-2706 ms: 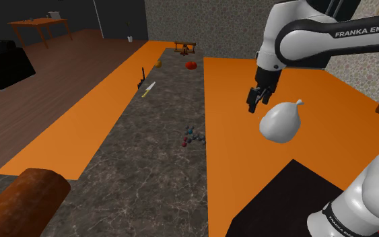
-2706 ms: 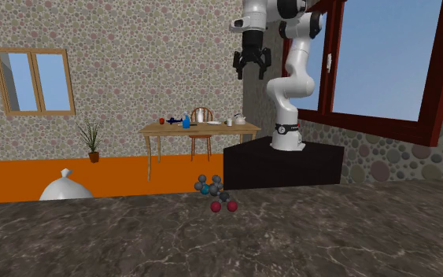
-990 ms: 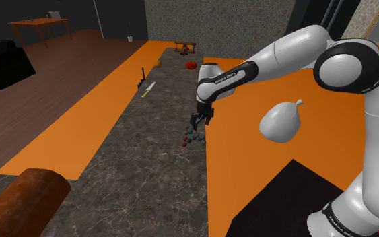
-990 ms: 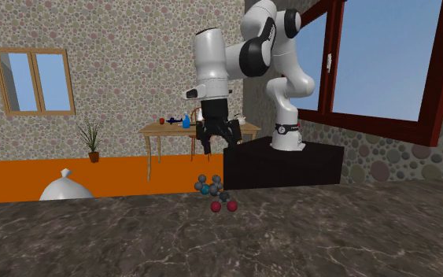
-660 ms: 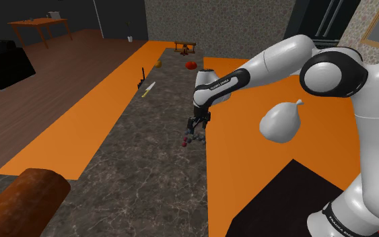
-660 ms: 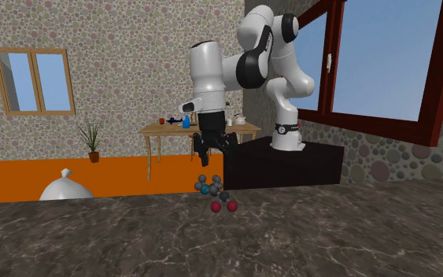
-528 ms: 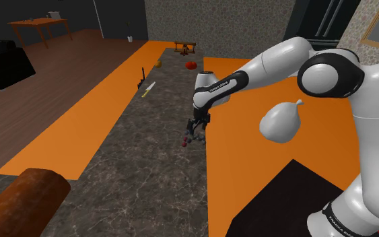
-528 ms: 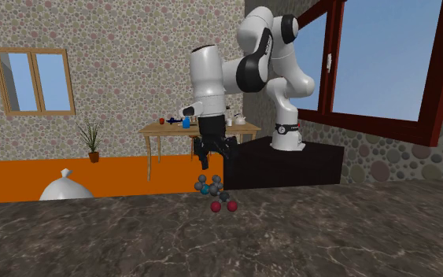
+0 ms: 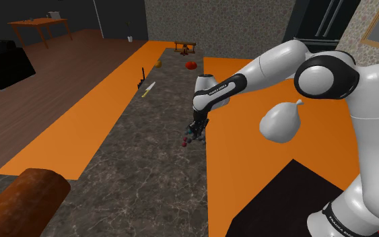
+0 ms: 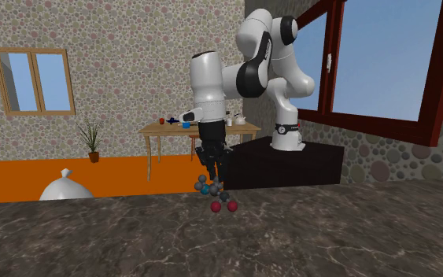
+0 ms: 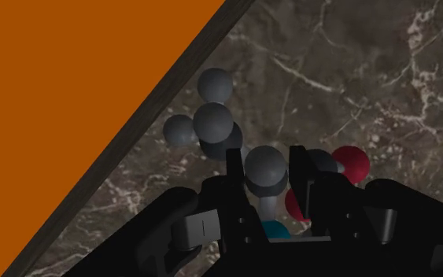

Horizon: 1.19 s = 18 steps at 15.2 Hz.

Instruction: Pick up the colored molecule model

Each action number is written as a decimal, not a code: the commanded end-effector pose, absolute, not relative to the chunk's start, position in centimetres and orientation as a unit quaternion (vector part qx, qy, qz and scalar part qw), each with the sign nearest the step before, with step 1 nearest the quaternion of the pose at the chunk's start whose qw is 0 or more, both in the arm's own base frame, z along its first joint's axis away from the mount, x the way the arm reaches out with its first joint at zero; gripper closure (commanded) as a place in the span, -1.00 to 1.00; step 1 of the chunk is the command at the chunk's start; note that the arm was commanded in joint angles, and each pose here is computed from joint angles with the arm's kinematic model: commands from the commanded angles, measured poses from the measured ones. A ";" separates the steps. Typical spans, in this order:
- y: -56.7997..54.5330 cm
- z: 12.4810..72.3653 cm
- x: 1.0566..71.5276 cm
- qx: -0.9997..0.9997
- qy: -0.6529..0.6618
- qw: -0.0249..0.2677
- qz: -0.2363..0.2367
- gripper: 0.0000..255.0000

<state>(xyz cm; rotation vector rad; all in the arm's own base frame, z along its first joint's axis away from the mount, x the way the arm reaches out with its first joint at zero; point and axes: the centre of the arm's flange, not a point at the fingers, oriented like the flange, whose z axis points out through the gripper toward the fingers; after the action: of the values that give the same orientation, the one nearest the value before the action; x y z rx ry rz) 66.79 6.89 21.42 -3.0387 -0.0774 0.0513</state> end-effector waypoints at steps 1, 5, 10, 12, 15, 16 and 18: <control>6.8 21.4 66.8 -0.998 -0.025 0.051 0.017 1.00; 6.8 21.5 66.8 -0.998 -0.025 0.051 0.017 1.00; 6.8 24.2 66.8 -0.998 -0.025 0.051 0.017 1.00; 6.8 25.2 66.8 -0.998 -0.025 0.051 0.017 1.00; 6.8 26.8 66.8 -0.998 -0.025 0.051 0.017 1.00; 6.8 27.3 66.8 -0.998 -0.025 0.051 0.017 1.00; 6.8 28.4 66.8 -0.998 -0.025 0.051 0.017 1.00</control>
<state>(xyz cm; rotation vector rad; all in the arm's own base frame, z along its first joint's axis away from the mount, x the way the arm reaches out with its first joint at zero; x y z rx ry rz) 66.82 6.81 27.82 -3.0390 -0.0769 0.0527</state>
